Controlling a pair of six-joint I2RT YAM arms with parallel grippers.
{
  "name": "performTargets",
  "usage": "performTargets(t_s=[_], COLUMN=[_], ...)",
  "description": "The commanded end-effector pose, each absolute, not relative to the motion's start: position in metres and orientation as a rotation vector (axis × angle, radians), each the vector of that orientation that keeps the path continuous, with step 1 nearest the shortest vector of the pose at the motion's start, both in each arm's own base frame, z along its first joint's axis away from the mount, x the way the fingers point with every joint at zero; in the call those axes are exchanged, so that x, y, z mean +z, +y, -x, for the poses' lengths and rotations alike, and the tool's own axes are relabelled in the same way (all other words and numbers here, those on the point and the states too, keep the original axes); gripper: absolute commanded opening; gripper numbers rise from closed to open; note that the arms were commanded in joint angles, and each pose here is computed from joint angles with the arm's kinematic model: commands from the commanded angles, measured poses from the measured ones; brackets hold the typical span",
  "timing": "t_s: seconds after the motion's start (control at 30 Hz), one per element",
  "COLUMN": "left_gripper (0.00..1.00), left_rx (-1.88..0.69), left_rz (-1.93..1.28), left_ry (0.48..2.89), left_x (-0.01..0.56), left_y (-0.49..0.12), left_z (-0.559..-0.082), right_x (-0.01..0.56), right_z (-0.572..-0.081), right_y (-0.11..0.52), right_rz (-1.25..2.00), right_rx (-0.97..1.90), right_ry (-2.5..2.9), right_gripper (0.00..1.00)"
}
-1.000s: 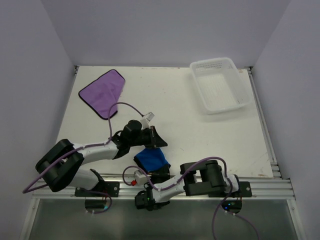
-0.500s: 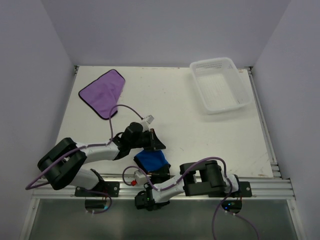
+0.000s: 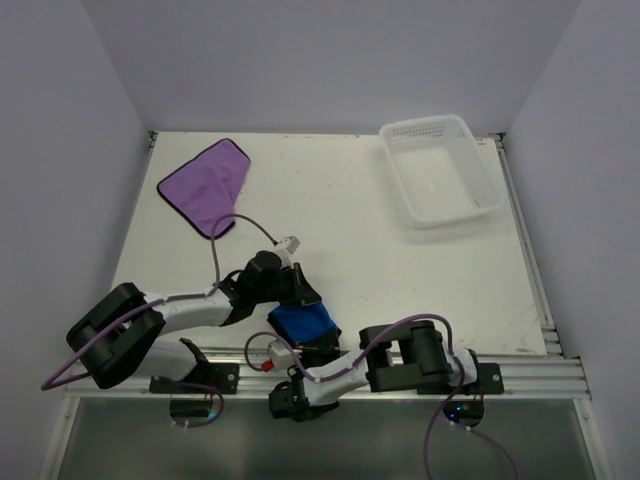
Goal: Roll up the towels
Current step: Roll the towel
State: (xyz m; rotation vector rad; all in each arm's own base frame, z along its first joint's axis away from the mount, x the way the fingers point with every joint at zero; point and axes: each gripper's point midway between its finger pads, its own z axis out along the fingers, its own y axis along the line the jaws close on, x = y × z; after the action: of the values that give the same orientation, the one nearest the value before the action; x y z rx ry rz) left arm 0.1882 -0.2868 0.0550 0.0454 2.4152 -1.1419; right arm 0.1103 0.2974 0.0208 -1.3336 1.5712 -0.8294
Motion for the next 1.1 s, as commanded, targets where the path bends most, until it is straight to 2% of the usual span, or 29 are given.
performTargets(t_s=[0.0, 0.9, 1.03, 1.07], left_gripper=[0.0, 0.0, 0.0, 0.0], left_rx=[-1.092, -0.965, -0.943, -0.938], left_rz=[-0.048, 0.036, 0.046, 0.048], left_ry=[2.398, 2.44, 2.441, 2.443], left_x=[0.052, 0.02, 0.016, 0.015], left_y=[-0.278, -0.253, -0.251, -0.251], left_z=[-0.188, -0.184, -0.186, -0.187], right_x=[0.005, 0.011, 0.016, 0.019], right_z=[-0.099, -0.101, -0.101, -0.101], right_y=[0.302, 0.302, 0.301, 0.303], right_rz=[1.318, 1.338, 1.328, 1.316], right_rx=[-0.758, -0.814, -0.793, -0.778], right_ry=[1.667, 1.627, 1.636, 1.638], right_gripper=[0.0, 0.0, 0.07, 0.12])
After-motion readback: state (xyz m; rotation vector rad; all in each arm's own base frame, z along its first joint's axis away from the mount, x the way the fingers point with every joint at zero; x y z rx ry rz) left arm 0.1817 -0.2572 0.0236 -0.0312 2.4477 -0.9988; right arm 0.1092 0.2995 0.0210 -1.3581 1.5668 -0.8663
